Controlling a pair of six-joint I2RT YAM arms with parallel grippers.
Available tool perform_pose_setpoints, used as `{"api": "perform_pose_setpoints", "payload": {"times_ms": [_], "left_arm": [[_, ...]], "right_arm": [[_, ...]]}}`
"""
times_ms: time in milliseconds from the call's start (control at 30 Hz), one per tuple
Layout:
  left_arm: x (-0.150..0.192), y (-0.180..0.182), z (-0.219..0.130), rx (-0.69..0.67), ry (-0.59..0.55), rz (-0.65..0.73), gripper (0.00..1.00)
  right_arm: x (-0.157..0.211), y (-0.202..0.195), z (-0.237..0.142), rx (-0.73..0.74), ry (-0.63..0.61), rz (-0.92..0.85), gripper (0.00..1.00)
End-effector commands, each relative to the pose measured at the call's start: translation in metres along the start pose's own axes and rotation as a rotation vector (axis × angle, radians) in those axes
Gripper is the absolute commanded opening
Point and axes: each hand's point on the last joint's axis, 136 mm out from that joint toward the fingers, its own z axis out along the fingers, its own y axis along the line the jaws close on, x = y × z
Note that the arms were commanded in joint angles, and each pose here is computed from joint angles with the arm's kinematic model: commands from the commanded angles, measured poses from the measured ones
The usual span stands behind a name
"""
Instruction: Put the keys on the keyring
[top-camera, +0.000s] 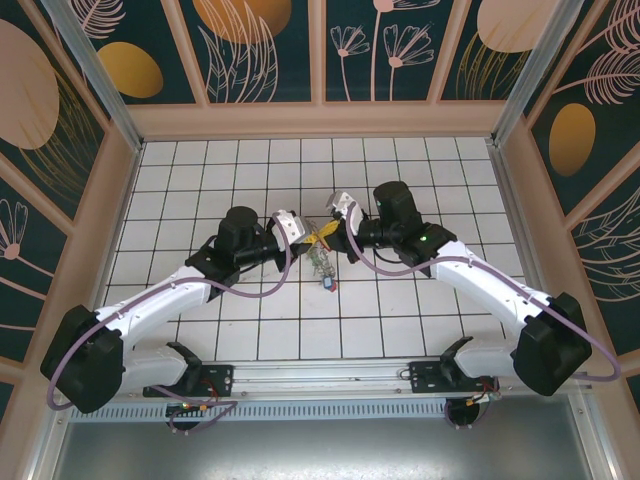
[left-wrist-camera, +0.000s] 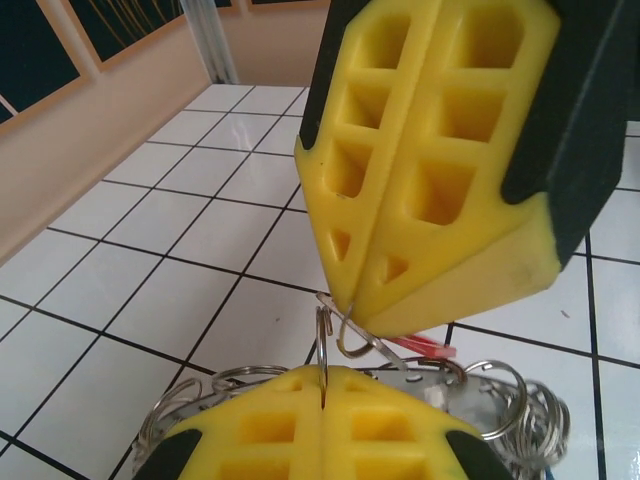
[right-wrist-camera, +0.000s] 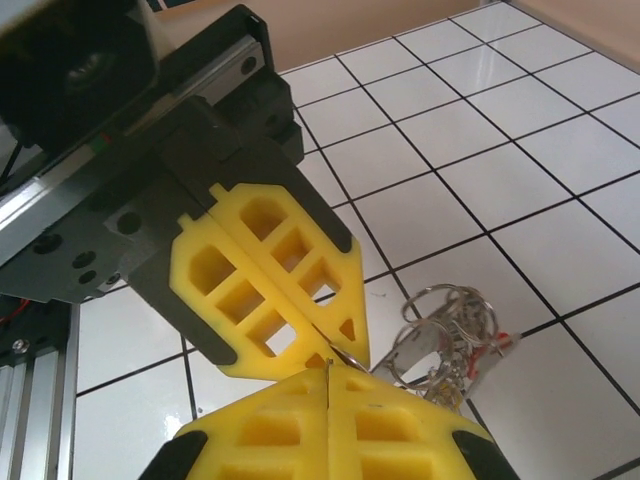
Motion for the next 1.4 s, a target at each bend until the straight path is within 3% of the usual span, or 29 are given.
{"api": "perform_pose_setpoints", "payload": {"times_ms": [0, 333, 733, 1367], "left_arm": [[-0.044, 0.004, -0.003, 0.001, -0.129, 0.041, 0.0], [-0.044, 0.002, -0.001, 0.007, -0.134, 0.039, 0.0], [-0.041, 0.007, 0.005, 0.001, -0.1, 0.006, 0.0], [-0.033, -0.004, 0.007, 0.032, -0.062, 0.075, 0.0]], "right_arm": [[-0.021, -0.009, -0.001, 0.056, -0.051, 0.006, 0.0], [-0.029, -0.016, 0.0, 0.093, -0.092, 0.081, 0.0], [-0.039, -0.015, -0.002, 0.09, -0.111, 0.051, 0.0], [-0.03, -0.041, -0.005, 0.161, -0.099, 0.188, 0.0]]}}
